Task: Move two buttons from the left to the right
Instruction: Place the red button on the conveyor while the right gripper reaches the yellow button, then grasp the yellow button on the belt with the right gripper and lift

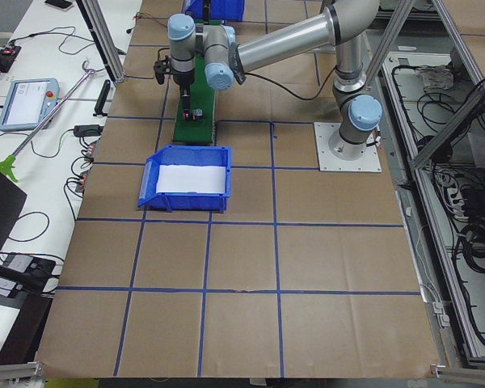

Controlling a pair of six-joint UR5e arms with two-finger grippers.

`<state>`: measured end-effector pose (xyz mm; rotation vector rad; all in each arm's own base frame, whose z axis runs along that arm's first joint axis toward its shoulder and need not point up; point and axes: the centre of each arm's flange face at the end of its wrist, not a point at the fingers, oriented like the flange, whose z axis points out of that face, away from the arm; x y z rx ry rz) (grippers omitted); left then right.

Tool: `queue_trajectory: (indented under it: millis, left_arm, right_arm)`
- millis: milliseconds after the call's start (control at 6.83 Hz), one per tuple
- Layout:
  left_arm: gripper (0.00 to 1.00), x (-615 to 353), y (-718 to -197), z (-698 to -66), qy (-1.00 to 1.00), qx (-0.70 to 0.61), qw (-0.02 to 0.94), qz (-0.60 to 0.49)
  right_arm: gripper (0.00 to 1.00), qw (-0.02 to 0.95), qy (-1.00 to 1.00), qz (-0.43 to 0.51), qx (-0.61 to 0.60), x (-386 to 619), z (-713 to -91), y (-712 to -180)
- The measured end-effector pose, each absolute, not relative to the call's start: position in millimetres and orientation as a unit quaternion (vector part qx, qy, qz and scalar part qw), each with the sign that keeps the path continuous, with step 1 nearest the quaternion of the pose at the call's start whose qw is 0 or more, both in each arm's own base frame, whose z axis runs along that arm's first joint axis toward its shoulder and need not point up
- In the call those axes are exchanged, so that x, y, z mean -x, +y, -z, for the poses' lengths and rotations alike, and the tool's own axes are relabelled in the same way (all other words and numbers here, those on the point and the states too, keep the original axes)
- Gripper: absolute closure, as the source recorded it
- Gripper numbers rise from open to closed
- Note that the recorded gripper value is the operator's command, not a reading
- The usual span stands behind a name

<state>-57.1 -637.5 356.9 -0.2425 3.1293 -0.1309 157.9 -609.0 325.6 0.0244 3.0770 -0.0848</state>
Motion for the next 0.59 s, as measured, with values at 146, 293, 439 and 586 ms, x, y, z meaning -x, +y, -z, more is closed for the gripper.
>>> queue_trajectory:
  millis: [146,293,439,586]
  left_arm:
    - [0.0,60,-630,-387,0.997,0.07,-0.001,0.026]
    - [0.0,64,-617,-414,0.998,0.064,-0.004,0.011]
    - [0.0,73,-599,-439,0.998,0.058,-0.006,0.0]
    - [0.0,84,-578,-462,0.999,0.05,-0.007,-0.007]
  right_arm:
    - [0.01,0.033,0.998,0.042,-0.014,-159,-322,-616]
    - [0.01,0.034,0.998,0.049,-0.03,-160,-317,-621]
    - [0.0,0.035,0.997,0.047,-0.048,-160,-310,-624]
    - [0.01,0.035,0.997,0.04,-0.057,-160,-300,-627]
